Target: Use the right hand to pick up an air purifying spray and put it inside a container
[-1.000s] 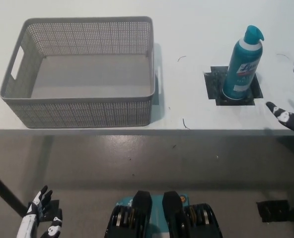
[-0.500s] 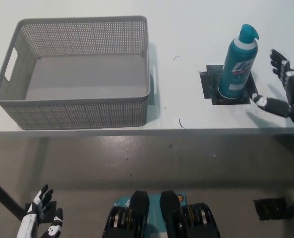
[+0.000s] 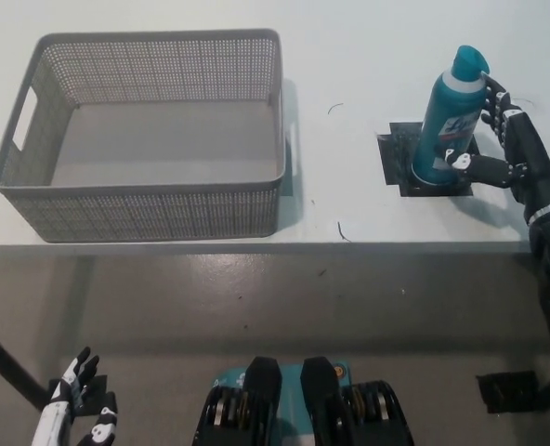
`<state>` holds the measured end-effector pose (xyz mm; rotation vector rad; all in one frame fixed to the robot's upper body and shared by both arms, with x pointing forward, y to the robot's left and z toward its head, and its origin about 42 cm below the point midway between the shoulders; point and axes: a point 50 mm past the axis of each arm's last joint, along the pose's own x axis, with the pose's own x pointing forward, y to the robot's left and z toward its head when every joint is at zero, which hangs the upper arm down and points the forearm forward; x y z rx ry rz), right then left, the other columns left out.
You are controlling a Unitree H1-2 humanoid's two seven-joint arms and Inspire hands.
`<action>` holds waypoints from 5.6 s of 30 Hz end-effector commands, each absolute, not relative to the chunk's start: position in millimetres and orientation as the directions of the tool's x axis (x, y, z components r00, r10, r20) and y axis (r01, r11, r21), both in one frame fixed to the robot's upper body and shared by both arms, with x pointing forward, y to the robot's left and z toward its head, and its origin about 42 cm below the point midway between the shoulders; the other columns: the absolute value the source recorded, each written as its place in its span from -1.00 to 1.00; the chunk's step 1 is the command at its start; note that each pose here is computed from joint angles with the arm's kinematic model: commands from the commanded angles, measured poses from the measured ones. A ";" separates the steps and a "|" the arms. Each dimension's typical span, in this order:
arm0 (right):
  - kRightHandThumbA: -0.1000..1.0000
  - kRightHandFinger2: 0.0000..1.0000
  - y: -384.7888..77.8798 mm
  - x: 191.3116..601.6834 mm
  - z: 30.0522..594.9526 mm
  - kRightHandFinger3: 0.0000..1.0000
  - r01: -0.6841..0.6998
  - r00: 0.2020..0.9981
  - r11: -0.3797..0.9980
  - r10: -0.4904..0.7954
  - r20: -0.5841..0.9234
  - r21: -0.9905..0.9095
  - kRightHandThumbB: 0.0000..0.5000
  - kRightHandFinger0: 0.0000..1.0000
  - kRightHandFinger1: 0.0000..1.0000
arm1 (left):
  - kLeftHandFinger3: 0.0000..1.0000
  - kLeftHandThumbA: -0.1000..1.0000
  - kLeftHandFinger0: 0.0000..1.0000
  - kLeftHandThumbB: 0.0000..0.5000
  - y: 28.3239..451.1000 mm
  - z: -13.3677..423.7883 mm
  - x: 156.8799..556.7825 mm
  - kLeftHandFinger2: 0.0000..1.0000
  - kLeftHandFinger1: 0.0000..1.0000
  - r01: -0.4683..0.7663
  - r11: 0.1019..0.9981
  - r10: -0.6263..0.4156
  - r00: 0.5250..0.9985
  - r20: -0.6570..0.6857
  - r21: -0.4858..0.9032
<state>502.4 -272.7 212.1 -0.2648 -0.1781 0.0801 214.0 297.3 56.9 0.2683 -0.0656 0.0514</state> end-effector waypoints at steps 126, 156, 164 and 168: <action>0.55 1.00 -91.7 431.7 433.7 1.00 -0.384 0.605 0.892 0.437 0.666 -0.237 1.00 1.00 1.00 | 1.00 -0.33 0.95 0.90 298.9 74.3 217.8 1.00 1.00 0.019 0.954 -0.040 0.997 0.063 0.299; 0.71 1.00 -313.9 227.3 41.4 1.00 -0.094 0.991 0.969 0.114 0.073 -0.228 0.50 1.00 1.00 | 1.00 -0.01 1.00 0.72 313.2 82.5 228.2 1.00 1.00 -0.054 0.953 0.019 0.993 0.120 0.297; 0.79 1.00 -312.3 240.9 46.4 1.00 -0.086 0.990 0.976 0.107 0.094 -0.200 0.26 1.00 1.00 | 1.00 0.38 0.83 0.93 316.6 78.5 222.5 1.00 1.00 -0.087 0.952 0.051 0.991 0.126 0.292; 0.79 1.00 -311.4 241.3 45.8 1.00 -0.086 0.989 0.977 0.108 0.100 -0.197 0.31 1.00 1.00 | 1.00 0.38 0.82 0.94 316.5 78.8 221.6 1.00 1.00 -0.086 0.952 0.051 0.990 0.128 0.292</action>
